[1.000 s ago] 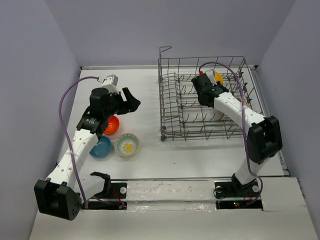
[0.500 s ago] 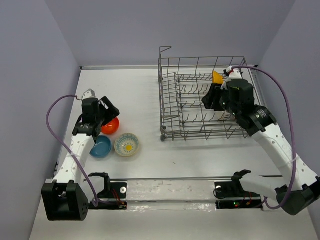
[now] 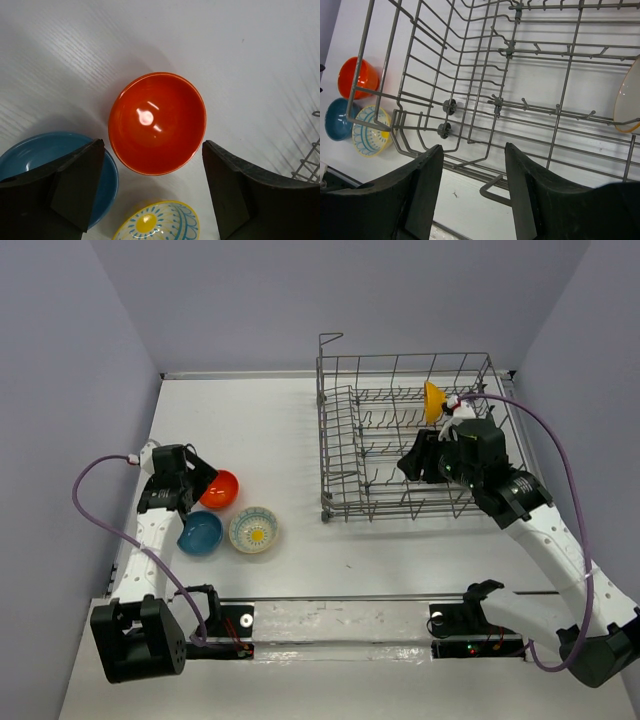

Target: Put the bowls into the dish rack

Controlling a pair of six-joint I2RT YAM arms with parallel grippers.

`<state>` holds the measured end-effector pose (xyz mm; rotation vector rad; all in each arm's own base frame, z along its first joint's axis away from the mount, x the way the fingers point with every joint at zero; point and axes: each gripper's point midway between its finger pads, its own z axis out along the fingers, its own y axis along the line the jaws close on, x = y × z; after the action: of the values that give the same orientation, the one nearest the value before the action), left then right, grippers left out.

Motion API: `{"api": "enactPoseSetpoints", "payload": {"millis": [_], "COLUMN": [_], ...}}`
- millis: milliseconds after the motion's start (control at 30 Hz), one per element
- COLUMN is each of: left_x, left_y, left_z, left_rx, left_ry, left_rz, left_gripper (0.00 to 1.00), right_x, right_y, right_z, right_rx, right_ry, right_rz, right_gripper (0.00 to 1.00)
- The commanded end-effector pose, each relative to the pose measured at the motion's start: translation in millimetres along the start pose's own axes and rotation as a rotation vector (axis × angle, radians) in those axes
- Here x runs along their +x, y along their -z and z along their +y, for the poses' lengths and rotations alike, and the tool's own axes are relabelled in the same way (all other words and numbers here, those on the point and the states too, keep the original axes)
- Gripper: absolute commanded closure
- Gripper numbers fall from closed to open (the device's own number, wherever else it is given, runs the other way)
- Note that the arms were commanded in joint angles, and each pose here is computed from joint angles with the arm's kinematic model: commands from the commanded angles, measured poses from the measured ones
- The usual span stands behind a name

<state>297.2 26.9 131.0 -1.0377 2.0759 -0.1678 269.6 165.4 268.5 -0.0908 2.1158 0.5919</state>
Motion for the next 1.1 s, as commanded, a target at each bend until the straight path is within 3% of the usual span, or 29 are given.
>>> {"api": "enactPoseSetpoints", "payload": {"millis": [0, 567, 1067], "left_x": [4.6, 22.9, 25.0], "left_y": [-10.9, -36.8, -52.6], "left_z": [13.5, 32.2, 30.5], "left_rx": [-0.06, -0.125, -0.11], "left_ry": [0.033, 0.027, 0.027], "left_rz": [0.007, 0.056, 0.078], "left_gripper": [0.13, 0.2, 0.6], "right_x": [-9.1, -1.3, 3.7], "right_y": [7.4, 1.9, -1.8], "right_z": [7.6, 2.1, -0.4], "right_rx": [-0.039, -0.025, -0.019], "right_ry": [0.032, 0.046, 0.047], "right_rz": [-0.059, -0.043, -0.029], "right_gripper": [0.42, 0.41, 0.41]}}
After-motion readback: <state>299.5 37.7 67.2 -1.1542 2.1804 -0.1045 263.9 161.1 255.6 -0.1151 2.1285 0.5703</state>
